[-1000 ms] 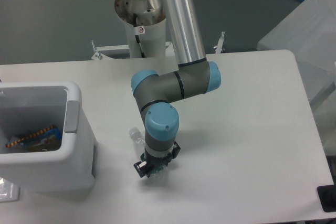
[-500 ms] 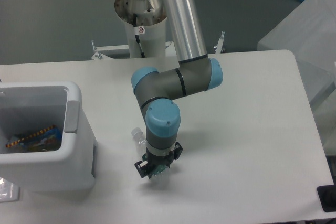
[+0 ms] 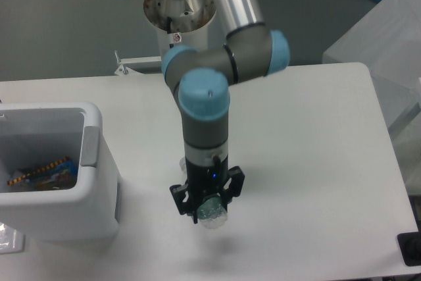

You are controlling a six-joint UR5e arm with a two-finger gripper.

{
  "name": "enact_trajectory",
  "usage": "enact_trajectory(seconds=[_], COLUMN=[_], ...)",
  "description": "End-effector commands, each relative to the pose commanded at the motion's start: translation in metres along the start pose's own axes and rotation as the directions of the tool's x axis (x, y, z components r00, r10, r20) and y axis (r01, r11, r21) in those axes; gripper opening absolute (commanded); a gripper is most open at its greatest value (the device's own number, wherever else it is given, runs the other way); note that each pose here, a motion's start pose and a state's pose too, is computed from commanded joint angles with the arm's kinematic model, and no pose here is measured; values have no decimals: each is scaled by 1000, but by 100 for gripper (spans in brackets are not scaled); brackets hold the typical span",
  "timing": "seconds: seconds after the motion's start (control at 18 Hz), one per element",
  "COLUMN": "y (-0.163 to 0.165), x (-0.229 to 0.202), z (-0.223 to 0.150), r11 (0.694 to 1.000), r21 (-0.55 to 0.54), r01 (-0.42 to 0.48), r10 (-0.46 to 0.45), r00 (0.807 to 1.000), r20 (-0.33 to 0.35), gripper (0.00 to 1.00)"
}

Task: Place the trash in the trash can
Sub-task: 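Lift the bottle and carry it over the white bin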

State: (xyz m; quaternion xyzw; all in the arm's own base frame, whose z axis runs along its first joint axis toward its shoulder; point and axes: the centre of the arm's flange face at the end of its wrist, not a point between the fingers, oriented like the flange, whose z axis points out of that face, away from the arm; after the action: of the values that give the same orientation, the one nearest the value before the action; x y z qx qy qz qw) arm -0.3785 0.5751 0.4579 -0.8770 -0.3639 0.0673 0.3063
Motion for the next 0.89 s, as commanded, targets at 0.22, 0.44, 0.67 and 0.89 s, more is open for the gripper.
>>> enact_trajectory(seconds=[0.22,0.44,0.67,0.89], y=[-35,-49,-48,-33], x=[17,31,61,110], z=[-66,-114,-147,-160], r11=[989,974,965,961], r21=[149,225,262,267], r01=[-18,-21,-26,-75], r10=[22,43,68,131], r00=[999,995,986,971], r20=[-27,-94,-151,-200], gripper=[66,66,66,66])
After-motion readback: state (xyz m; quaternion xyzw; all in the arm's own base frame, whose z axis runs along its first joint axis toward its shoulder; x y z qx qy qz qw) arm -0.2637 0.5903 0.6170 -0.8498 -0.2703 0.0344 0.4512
